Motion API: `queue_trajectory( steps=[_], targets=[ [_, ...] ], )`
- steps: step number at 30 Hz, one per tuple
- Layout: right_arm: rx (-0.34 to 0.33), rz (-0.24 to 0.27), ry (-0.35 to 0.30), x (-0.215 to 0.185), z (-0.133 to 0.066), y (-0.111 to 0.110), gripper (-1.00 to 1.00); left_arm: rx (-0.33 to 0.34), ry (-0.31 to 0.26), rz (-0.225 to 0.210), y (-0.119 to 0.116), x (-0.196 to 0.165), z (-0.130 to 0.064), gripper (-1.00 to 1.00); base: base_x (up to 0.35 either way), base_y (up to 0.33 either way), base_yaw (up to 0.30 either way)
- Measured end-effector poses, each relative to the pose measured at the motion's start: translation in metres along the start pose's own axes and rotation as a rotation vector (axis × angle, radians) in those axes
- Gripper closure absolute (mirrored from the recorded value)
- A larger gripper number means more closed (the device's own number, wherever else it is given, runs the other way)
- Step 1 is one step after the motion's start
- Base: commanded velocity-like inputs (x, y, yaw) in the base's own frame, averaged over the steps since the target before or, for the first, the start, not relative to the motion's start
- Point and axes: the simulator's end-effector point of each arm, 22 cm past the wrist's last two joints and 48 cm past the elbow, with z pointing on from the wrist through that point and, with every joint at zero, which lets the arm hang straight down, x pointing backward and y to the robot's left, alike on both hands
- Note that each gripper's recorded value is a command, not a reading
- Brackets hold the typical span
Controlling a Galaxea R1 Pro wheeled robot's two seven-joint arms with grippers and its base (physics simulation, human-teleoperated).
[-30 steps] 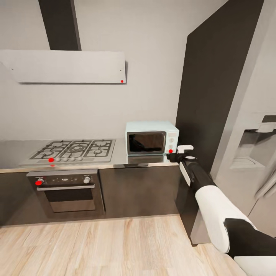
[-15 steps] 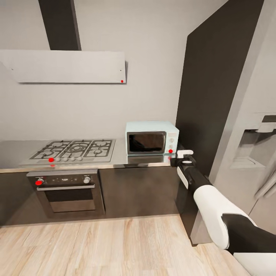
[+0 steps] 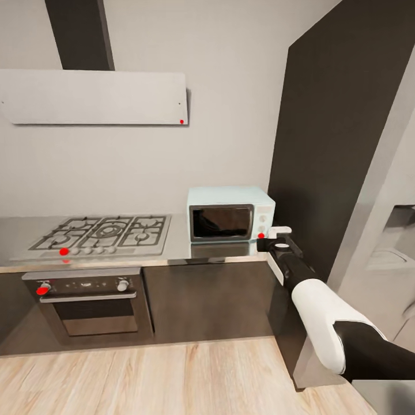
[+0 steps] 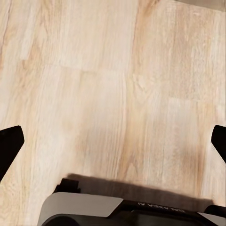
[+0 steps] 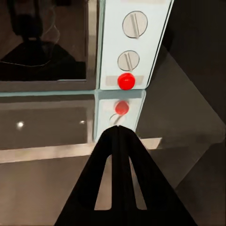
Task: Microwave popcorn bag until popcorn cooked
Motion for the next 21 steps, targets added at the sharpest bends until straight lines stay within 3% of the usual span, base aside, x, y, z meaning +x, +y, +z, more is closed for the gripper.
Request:
queue_trajectory(
  steps=[11, 17, 21],
  targets=[
    [-0.039, -0.018, 0.029, 0.023, 0.004, 0.006, 1.0, -0.004, 0.0, -0.005, 0.002, 0.001, 0.0, -1.0, 0.045, 0.0, 0.0],
    [-0.033, -0.027, 0.033, 0.033, 0.006, -0.005, 1.0, -0.005, 0.0, -0.007, 0.002, 0.001, 0.0, -1.0, 0.012, 0.0, 0.0],
    [-0.029, -0.032, 0.047, 0.041, 0.007, -0.011, 1.0, -0.006, 0.0, -0.005, 0.004, 0.0, 0.0, -1.0, 0.27, -0.019, 0.0]
  ],
)
